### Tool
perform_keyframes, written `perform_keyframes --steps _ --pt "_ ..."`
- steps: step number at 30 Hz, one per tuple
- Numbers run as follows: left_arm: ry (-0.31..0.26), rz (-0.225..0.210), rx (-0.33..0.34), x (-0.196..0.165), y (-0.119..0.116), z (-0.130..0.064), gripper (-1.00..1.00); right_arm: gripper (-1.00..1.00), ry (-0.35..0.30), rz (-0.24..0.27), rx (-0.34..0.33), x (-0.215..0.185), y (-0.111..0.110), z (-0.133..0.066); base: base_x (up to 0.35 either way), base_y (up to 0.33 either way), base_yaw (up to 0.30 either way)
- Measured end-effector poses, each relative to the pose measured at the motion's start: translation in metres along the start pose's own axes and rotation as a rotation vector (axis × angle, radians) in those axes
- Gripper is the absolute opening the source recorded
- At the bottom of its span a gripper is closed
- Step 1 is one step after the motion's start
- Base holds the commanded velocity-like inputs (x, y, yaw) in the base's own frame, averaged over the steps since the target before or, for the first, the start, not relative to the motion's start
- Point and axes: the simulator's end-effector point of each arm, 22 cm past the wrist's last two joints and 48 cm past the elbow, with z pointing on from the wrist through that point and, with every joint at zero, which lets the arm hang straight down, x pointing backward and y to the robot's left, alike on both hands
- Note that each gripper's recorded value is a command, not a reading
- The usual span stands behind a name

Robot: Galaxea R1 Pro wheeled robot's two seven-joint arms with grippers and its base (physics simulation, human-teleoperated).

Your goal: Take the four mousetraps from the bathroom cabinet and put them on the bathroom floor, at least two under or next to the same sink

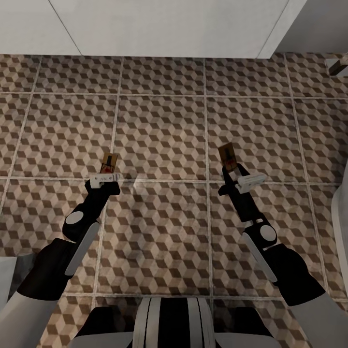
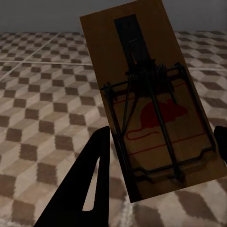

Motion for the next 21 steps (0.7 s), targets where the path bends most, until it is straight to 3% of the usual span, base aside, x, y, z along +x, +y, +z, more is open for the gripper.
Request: perform_keyframes --steps 21 --pt "-0.002 -0.001 0.001 -0.0005 -0.0007 0.0001 -1.00 -1.00 0.000 0.000 0.000 0.0006 0.0001 0.0001 0.000 0.000 0.000"
